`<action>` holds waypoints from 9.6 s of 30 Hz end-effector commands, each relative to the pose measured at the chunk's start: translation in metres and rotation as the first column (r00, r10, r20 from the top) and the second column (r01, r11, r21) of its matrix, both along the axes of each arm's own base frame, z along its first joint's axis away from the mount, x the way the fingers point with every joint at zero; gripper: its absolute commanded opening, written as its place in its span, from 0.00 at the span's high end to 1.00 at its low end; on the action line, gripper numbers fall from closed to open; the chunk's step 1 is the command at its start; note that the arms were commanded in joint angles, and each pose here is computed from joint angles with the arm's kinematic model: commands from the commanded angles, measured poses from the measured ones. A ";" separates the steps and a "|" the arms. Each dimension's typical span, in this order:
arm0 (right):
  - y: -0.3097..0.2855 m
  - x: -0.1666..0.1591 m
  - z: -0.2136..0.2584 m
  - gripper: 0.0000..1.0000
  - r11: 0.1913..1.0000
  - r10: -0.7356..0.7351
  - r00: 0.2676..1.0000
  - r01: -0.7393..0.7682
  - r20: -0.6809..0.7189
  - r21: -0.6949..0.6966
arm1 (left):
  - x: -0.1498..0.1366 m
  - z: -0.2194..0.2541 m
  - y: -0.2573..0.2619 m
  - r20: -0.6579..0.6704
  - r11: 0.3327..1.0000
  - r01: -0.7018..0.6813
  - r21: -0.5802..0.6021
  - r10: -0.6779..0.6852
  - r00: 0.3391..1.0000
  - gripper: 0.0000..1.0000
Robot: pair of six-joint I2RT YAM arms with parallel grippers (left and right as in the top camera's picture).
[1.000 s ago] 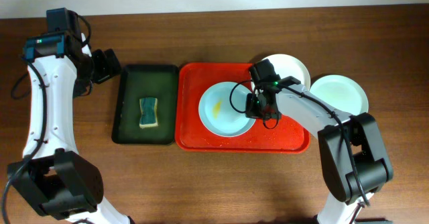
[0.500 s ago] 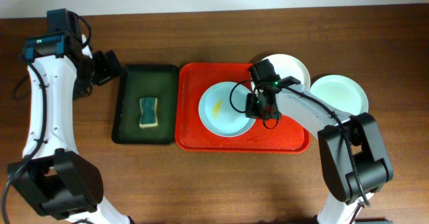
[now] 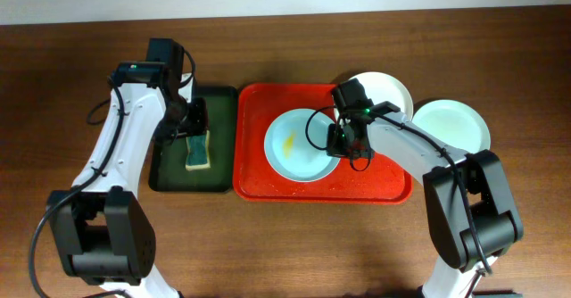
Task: Clean dirty plates on tray and stack at the side
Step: 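Lower the left gripper into the black tray onto the sponge, then grasp the green-and-yellow sponge with the left gripper and lift it, then scrub the light blue plate with the sponge while the right gripper holds it, then return the sponge to the black tray and release it with the left gripper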
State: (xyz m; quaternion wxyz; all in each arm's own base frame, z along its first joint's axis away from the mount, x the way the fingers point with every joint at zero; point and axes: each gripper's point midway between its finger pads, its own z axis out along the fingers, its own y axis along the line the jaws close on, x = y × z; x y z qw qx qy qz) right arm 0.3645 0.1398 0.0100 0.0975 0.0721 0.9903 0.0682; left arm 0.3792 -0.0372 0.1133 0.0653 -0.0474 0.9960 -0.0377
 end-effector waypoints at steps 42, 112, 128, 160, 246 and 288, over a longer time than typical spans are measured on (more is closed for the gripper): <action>-0.007 -0.003 -0.007 0.96 0.999 -0.009 1.000 0.008 -0.012 -0.036 | 0.007 -0.064 0.014 0.020 0.997 -0.008 0.081 0.006 1.000 1.00; 0.017 -0.003 -0.003 0.96 0.991 0.107 0.994 -0.107 -0.003 0.081 | 0.008 0.018 0.000 0.177 0.998 -0.007 0.060 -0.004 0.984 1.00; 0.027 -0.005 -0.001 0.96 0.987 0.064 0.998 -0.060 -0.022 0.148 | 0.008 -0.012 -0.134 0.193 0.979 0.201 0.019 -0.201 0.960 1.00; 0.026 -0.004 -0.001 0.96 0.988 0.063 0.998 -0.060 -0.020 0.144 | -0.022 -0.117 -0.219 -0.064 0.868 0.263 -0.421 -0.318 0.946 1.00; 0.023 -0.004 -0.002 0.96 0.991 0.058 0.998 -0.056 -0.018 0.125 | 0.007 -0.054 -0.211 0.060 0.905 0.299 -0.304 -0.295 0.954 1.00; 0.023 -0.004 -0.002 0.96 0.991 0.059 0.998 -0.056 -0.018 0.125 | 0.012 0.034 -0.096 0.211 0.973 0.133 0.191 -0.173 0.962 1.00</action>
